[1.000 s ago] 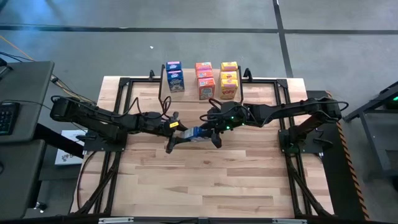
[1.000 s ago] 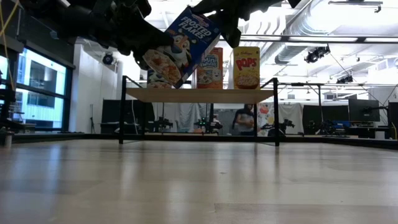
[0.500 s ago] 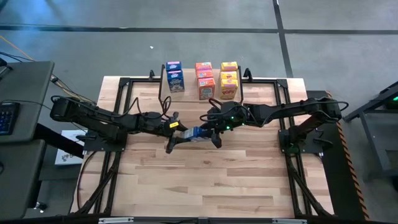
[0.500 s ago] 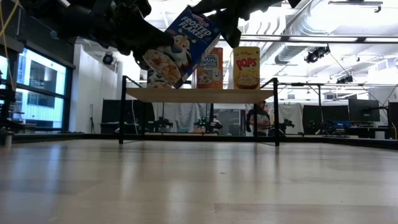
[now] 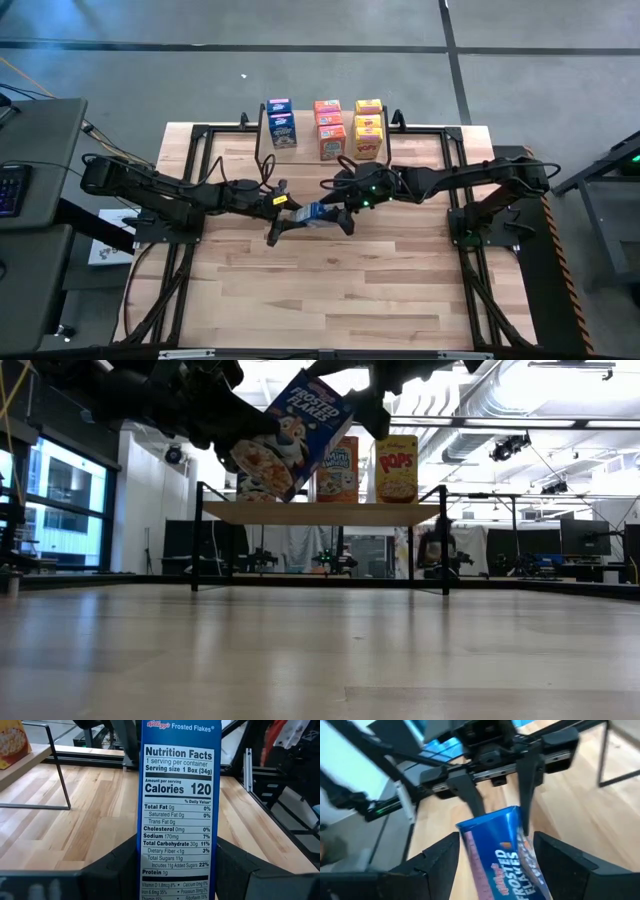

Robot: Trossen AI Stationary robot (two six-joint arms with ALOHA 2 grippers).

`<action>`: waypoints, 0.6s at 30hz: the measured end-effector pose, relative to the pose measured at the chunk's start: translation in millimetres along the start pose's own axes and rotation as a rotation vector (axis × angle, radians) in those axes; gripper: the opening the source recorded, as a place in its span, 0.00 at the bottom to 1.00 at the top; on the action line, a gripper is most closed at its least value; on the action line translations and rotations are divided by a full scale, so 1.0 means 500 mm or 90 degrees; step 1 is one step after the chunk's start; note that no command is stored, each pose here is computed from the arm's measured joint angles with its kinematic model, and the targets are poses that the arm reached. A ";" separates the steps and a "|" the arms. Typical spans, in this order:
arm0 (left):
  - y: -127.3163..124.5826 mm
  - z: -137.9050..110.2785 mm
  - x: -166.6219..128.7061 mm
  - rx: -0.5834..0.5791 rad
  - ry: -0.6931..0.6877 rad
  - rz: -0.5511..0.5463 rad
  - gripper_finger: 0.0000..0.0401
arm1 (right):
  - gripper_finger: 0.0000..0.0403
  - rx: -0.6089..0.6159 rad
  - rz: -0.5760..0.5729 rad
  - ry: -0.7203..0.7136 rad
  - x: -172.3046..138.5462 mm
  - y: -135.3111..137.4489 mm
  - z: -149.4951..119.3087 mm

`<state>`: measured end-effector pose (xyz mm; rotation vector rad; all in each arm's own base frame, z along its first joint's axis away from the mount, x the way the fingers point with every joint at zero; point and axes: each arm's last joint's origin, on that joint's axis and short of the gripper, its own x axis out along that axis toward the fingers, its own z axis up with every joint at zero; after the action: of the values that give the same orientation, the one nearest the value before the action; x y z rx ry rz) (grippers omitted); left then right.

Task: Stack cereal on shelf
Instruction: Put the blue cereal box aligned with the other blue cereal boxes on the shelf

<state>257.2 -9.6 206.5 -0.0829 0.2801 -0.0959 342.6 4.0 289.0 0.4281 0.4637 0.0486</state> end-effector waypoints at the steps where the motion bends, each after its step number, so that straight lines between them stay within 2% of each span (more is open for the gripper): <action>1: 0.000 0.000 0.000 0.000 0.000 0.000 0.46 | 0.61 -0.004 0.015 0.006 0.000 0.001 0.000; 4: 0.001 0.000 0.000 0.002 0.000 -0.003 0.46 | 0.61 -0.016 0.046 0.017 -0.001 0.005 -0.001; 9: 0.001 0.002 -0.002 0.002 -0.003 0.001 0.46 | 0.62 -0.023 0.050 -0.002 -0.019 0.012 0.010; 18: 0.000 0.027 -0.025 0.016 -0.044 0.025 0.46 | 0.62 -0.068 0.044 -0.082 -0.102 0.038 0.047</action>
<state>249.0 -7.2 222.9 -0.0560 0.2108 -0.0570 308.1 5.0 337.2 0.3398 0.3183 0.1117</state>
